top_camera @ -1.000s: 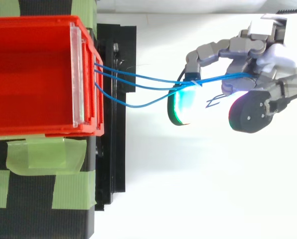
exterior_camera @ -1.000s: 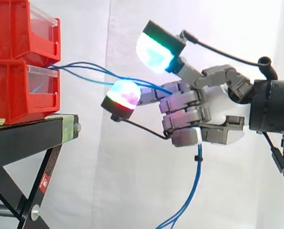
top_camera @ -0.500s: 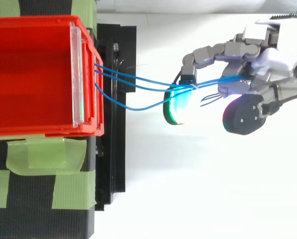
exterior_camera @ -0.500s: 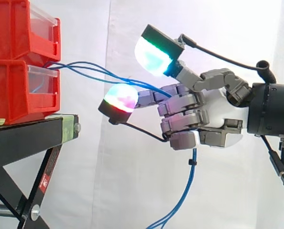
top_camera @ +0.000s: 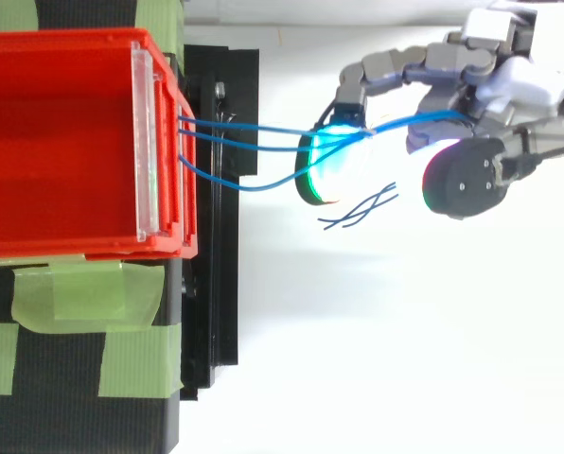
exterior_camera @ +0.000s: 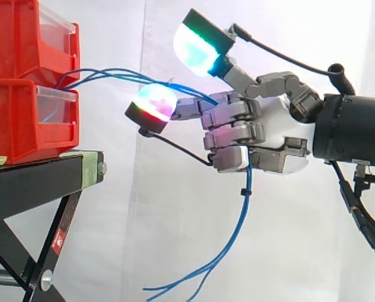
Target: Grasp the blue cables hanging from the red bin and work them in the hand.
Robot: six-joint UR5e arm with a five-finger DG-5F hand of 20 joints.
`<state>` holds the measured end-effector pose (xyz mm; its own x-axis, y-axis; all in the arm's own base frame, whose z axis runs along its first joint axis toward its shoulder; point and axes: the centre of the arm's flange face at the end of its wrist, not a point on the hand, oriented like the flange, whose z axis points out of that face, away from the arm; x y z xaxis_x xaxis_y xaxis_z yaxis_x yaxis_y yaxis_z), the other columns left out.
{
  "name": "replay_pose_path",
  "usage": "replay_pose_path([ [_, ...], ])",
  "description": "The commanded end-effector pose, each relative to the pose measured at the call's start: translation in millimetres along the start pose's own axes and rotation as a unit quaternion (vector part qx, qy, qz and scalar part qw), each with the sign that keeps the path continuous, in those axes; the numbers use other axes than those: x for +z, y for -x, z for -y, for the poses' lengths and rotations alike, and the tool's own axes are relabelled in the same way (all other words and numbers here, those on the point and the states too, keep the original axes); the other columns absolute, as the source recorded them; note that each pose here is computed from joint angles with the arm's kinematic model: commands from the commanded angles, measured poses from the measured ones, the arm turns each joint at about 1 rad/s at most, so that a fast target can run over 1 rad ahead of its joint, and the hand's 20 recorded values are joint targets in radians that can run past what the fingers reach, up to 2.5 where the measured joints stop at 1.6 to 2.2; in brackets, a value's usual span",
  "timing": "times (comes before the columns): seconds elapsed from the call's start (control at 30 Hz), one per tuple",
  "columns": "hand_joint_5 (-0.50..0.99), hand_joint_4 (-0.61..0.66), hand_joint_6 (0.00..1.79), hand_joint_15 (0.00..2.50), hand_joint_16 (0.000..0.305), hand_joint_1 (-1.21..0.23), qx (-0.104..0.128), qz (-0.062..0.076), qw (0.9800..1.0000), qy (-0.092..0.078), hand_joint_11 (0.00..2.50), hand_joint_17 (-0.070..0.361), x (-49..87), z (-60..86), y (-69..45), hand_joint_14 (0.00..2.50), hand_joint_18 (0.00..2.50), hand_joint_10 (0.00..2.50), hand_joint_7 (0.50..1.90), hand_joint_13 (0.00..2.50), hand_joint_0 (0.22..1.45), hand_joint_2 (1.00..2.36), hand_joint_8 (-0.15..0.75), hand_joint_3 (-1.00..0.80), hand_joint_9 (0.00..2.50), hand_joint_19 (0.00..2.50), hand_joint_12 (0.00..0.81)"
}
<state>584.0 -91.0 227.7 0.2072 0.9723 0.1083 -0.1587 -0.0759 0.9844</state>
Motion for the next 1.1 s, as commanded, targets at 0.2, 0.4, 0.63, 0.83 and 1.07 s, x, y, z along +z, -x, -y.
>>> replay_pose_path([
  [0.2,0.10,0.22,0.33,1.61,0.158,-0.63,-0.008,0.021,0.9996,-0.016,2.50,0.118,-2.2,1.8,6.4,2.50,2.17,2.50,1.20,1.73,0.92,1.01,0.382,-0.85,1.56,0.72,0.521],
  [0.4,0.11,0.23,0.33,1.60,0.155,-0.63,-0.009,0.020,0.9996,-0.019,2.50,0.116,-2.7,2.2,6.4,2.50,2.17,2.50,1.19,1.72,0.92,1.01,0.382,-0.84,1.56,0.73,0.522],
  [0.63,0.11,0.22,0.34,1.60,0.158,-0.63,-0.010,0.023,0.9995,-0.020,2.50,0.118,-2.9,2.3,7.9,2.50,2.17,2.50,1.20,1.72,0.93,1.01,0.383,-0.83,1.56,0.73,0.519],
  [0.83,0.10,0.22,0.38,1.60,0.156,-0.62,-0.009,0.029,0.9994,-0.017,2.50,0.117,-2.4,1.7,8.9,2.50,2.17,2.50,1.20,1.72,0.94,1.01,0.383,-0.81,1.56,0.74,0.516],
  [1.07,0.10,0.22,0.42,1.61,0.155,-0.62,-0.007,0.036,0.9993,-0.011,2.50,0.116,-1.0,0.3,9.6,2.50,2.17,2.50,1.18,1.71,0.94,1.01,0.382,-0.81,1.56,0.74,0.514],
])
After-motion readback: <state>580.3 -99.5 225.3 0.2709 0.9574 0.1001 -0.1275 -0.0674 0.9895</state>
